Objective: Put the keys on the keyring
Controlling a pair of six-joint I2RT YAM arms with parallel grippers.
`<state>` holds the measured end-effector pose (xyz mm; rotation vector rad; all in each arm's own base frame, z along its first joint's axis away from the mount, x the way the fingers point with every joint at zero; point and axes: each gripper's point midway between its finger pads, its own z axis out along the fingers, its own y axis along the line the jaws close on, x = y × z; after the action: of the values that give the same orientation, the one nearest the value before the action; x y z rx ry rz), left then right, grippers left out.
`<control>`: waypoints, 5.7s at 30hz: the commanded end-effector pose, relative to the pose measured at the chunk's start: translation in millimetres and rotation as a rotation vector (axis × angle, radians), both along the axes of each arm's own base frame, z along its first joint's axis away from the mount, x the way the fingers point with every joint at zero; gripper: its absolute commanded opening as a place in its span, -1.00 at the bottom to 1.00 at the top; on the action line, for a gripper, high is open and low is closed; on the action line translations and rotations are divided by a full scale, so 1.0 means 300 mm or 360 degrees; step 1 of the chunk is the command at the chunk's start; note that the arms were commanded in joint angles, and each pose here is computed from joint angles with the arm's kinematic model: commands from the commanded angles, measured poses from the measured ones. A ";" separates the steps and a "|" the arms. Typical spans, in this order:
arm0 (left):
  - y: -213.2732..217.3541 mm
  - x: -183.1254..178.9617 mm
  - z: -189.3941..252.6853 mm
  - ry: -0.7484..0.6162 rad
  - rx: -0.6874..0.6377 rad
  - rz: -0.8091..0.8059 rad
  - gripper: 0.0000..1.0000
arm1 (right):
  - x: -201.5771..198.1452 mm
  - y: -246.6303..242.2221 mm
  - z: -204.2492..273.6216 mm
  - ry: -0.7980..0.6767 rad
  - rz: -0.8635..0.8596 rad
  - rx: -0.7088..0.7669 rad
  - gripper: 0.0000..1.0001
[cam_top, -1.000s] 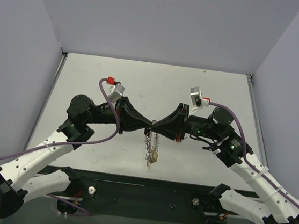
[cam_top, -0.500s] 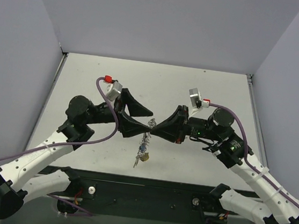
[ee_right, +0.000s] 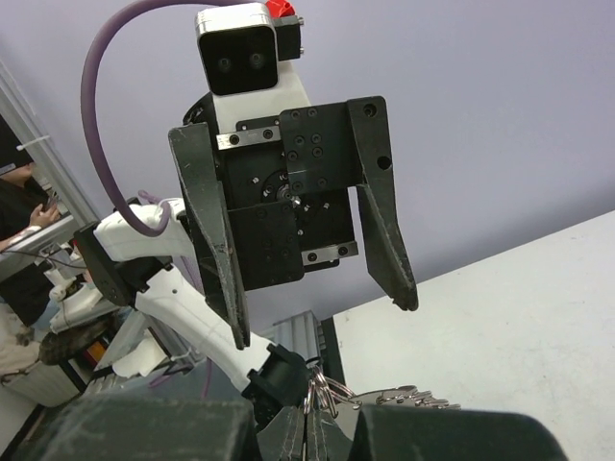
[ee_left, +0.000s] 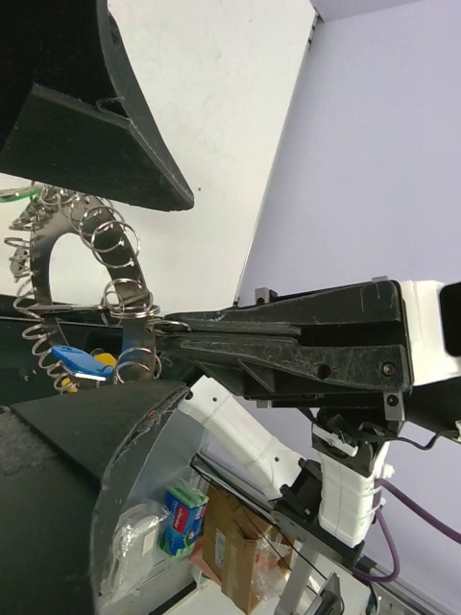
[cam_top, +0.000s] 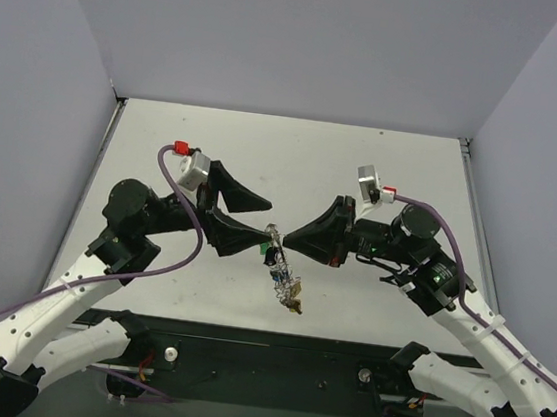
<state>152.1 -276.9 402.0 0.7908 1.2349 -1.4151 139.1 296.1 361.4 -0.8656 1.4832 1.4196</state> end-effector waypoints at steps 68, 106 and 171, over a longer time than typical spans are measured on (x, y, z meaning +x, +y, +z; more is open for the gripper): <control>-0.060 -0.055 -0.047 -0.0095 0.0724 -0.0293 -0.05 | -0.016 0.005 0.027 -0.0166 0.0194 -0.0118 -1.00; -0.101 -0.092 -0.134 -0.0025 0.0873 -0.0402 -0.90 | 0.029 -0.002 0.025 -0.0153 0.0045 -0.0125 -1.00; -0.035 -0.141 0.187 -0.0281 -0.0593 -0.0170 -1.00 | -0.027 -0.051 0.194 -0.0320 -0.0005 0.0260 -0.14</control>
<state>122.3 -300.4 416.1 0.7142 0.9360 -1.5771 140.8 280.6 401.1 -0.8273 1.3182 1.3728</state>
